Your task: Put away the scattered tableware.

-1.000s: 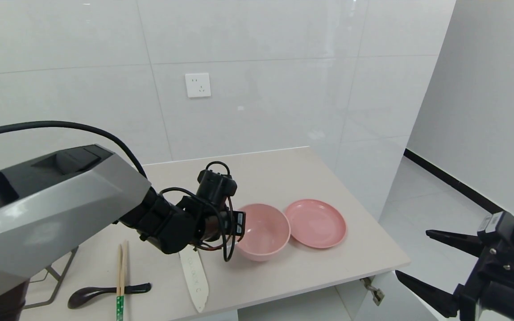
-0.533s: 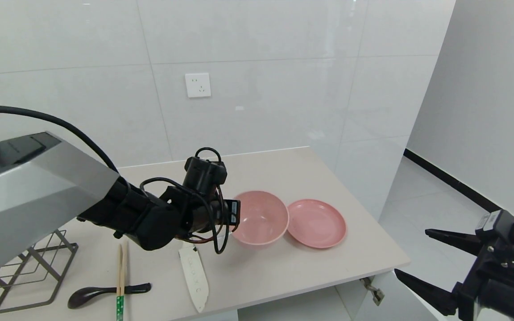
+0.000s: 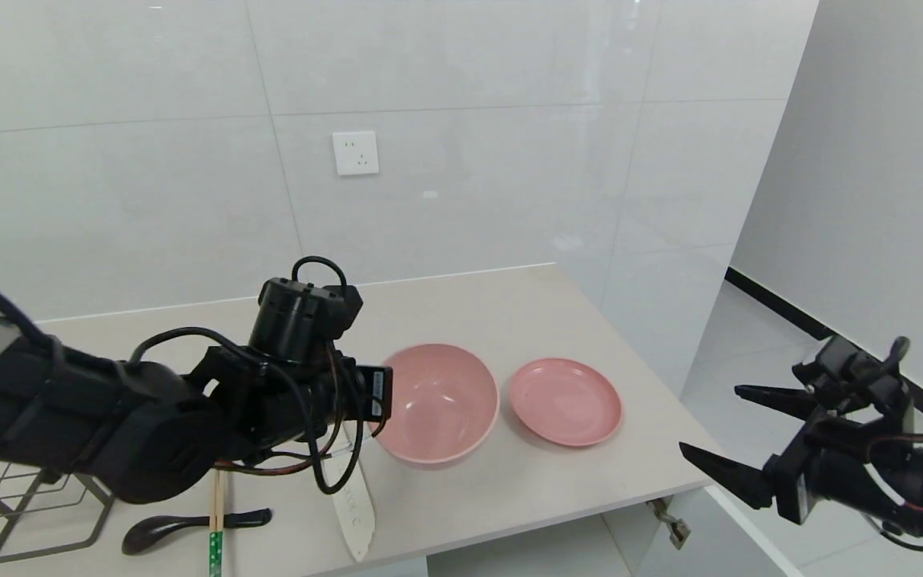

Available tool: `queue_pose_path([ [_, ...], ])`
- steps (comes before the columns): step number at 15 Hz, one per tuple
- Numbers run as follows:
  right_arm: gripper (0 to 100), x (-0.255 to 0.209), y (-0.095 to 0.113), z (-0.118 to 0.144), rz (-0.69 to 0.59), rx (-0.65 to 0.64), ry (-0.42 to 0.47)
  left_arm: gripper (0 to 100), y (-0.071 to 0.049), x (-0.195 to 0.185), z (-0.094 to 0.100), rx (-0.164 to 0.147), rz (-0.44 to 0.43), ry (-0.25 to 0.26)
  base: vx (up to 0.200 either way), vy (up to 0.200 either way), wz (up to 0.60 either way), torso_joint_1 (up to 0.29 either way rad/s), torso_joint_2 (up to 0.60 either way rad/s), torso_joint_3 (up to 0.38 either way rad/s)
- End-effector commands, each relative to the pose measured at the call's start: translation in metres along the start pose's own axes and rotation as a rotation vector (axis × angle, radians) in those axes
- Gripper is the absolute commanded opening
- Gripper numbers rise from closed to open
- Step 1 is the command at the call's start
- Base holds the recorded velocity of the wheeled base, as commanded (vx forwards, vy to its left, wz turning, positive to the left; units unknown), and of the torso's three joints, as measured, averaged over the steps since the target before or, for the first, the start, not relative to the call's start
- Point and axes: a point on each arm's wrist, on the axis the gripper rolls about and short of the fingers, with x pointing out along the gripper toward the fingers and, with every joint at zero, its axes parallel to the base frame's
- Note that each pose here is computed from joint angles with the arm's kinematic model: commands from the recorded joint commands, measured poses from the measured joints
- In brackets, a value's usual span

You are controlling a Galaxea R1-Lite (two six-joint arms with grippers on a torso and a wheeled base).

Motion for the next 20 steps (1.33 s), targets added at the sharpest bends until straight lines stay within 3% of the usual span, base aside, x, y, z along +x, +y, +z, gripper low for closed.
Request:
queue_pose_path([
  [1, 100, 0.025, -0.012, 0.0, -0.003, 0.025, 0.046, 0, 0.006, -0.036, -0.003, -0.008, -0.016, -0.048, 0.0, 0.0, 0.0, 0.0, 0.0, 0.0],
  [5, 100, 0.051, -0.025, -0.001, 0.016, 0.046, 0.066, 0, 0.006, -0.055, -0.005, -0.016, -0.066, -0.174, 0.0, 0.0, 0.0, 0.0, 0.0, 0.0],
  [7, 100, 0.06, -0.028, -0.004, 0.021, 0.058, 0.084, 0, 0.009, -0.056, -0.013, -0.02, -0.078, -0.211, 0.0, 0.0, 0.0, 0.0, 0.0, 0.0],
  [9, 100, 0.072, -0.032, -0.006, 0.02, 0.087, 0.093, 0, 0.012, -0.057, -0.024, -0.017, -0.074, -0.205, 0.0, 0.0, 0.0, 0.0, 0.0, 0.0],
  [12, 100, 0.093, -0.039, -0.011, 0.015, 0.14, 0.098, 0, 0.014, -0.069, -0.023, -0.021, -0.083, -0.245, 0.0, 0.0, 0.0, 0.0, 0.0, 0.0],
  [14, 100, 0.106, -0.038, -0.015, 0.02, 0.27, 0.119, 0, 0.015, -0.082, -0.02, -0.028, -0.091, -0.277, 0.0, 0.0, 0.0, 0.0, 0.0, 0.0],
  [16, 100, 0.119, -0.043, -0.021, 0.012, 0.337, 0.14, 0, 0.018, -0.086, -0.026, -0.03, -0.088, -0.272, 0.0, 0.0, 0.0, 0.0, 0.0, 0.0],
  [20, 100, 0.141, -0.044, -0.046, 0.01, 0.344, 0.159, 0, 0.021, -0.086, -0.035, -0.025, -0.079, -0.244, 0.0, 0.0, 0.0, 0.0, 0.0, 0.0],
])
